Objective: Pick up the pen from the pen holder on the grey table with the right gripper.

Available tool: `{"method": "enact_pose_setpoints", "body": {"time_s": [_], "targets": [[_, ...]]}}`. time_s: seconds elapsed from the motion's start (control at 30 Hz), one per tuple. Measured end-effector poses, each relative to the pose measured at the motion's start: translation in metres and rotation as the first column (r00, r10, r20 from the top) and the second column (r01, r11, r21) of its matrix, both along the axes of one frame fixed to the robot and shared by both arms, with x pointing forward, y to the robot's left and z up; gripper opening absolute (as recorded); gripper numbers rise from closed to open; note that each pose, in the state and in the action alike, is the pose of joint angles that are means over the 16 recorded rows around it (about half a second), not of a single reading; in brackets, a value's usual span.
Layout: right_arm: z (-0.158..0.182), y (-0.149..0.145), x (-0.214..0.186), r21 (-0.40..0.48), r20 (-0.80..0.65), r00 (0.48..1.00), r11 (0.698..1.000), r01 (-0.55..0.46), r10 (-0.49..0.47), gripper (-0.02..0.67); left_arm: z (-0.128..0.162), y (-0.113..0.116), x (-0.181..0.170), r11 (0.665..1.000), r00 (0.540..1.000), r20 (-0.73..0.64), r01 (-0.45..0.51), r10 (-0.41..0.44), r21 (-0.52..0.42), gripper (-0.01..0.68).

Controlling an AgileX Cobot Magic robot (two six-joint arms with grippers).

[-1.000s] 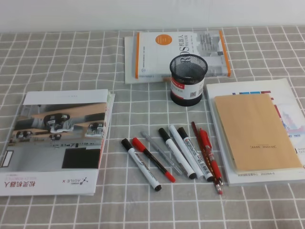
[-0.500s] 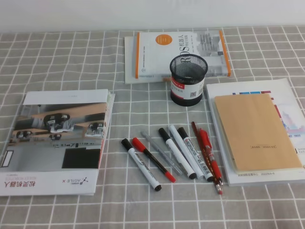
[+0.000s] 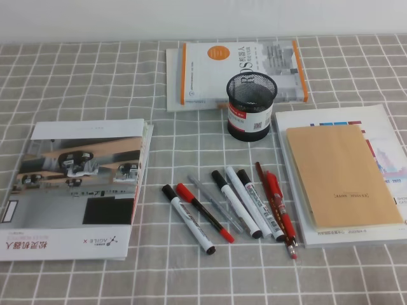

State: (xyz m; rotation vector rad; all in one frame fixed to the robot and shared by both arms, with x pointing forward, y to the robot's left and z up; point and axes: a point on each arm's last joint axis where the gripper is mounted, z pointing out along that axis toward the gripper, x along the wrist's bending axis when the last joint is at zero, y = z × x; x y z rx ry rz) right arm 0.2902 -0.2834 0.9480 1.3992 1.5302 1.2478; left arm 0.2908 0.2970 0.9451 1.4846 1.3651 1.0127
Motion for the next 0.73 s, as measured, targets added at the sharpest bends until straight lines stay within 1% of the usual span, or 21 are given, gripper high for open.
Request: {"method": "enact_pose_setpoints", "body": {"time_s": [0.73], "targets": [[-0.0001, 0.0001, -0.0001, 0.0, -0.002, 1.0, 1.0, -0.001, 0.001, -0.012, 0.0, 0.0, 0.0, 1.0, 1.0, 0.0, 0.0, 0.0, 0.0, -0.005]]}}
